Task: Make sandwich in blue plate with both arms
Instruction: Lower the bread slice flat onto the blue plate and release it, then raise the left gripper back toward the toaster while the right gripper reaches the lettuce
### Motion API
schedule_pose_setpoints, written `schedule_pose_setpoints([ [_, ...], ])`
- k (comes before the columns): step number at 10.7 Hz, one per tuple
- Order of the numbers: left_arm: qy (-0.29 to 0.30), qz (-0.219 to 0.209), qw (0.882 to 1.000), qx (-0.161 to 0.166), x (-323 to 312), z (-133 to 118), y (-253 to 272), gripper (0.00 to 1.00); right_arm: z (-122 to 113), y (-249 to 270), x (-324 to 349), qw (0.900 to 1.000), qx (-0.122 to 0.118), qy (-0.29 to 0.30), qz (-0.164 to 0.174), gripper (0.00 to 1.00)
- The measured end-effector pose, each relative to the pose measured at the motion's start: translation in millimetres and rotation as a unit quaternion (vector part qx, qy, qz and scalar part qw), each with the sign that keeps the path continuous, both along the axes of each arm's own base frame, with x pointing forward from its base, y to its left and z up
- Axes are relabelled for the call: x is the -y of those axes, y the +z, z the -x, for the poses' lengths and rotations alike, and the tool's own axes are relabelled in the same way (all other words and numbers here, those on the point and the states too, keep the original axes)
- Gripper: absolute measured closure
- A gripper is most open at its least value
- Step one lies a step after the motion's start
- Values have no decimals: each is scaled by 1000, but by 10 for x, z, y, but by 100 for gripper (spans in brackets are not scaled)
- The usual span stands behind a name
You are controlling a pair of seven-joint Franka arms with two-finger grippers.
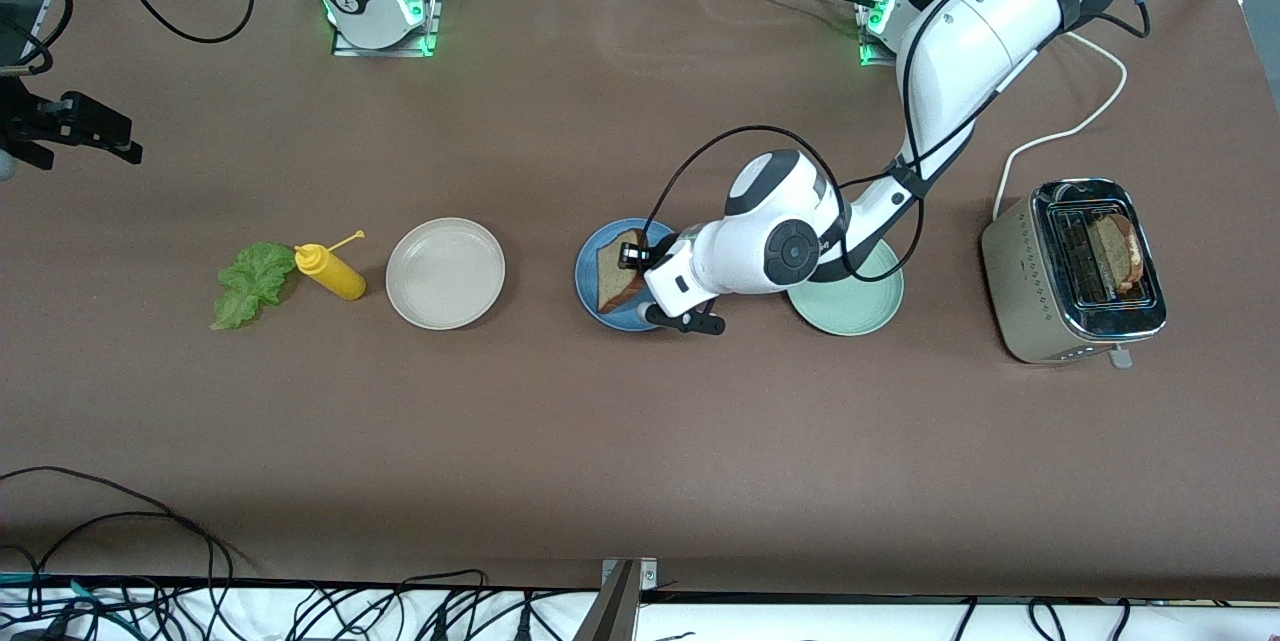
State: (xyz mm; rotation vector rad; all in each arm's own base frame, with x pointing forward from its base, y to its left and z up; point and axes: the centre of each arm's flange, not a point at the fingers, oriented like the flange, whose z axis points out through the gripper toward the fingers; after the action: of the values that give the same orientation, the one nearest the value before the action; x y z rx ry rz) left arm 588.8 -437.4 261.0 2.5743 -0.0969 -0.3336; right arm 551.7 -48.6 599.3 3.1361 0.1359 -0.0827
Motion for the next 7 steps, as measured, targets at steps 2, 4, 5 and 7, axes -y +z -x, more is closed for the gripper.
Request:
schedule_pose_setpoints([
  [2,-5,-10,1000,-9,-93,-41,58,47,0,0,0,1000,0,0,0,0],
  [4,-20,-39,999,-1,-224,-85,230,26,0,0,2,1000,0,0,0,0],
  [5,-35,-69,997,9,-290,-76,366,15,1,0,3,1000,0,0,0,0],
  [7,-59,-128,990,30,-418,-20,790,0,-17,-37,-6,1000,-3,1,0,0],
])
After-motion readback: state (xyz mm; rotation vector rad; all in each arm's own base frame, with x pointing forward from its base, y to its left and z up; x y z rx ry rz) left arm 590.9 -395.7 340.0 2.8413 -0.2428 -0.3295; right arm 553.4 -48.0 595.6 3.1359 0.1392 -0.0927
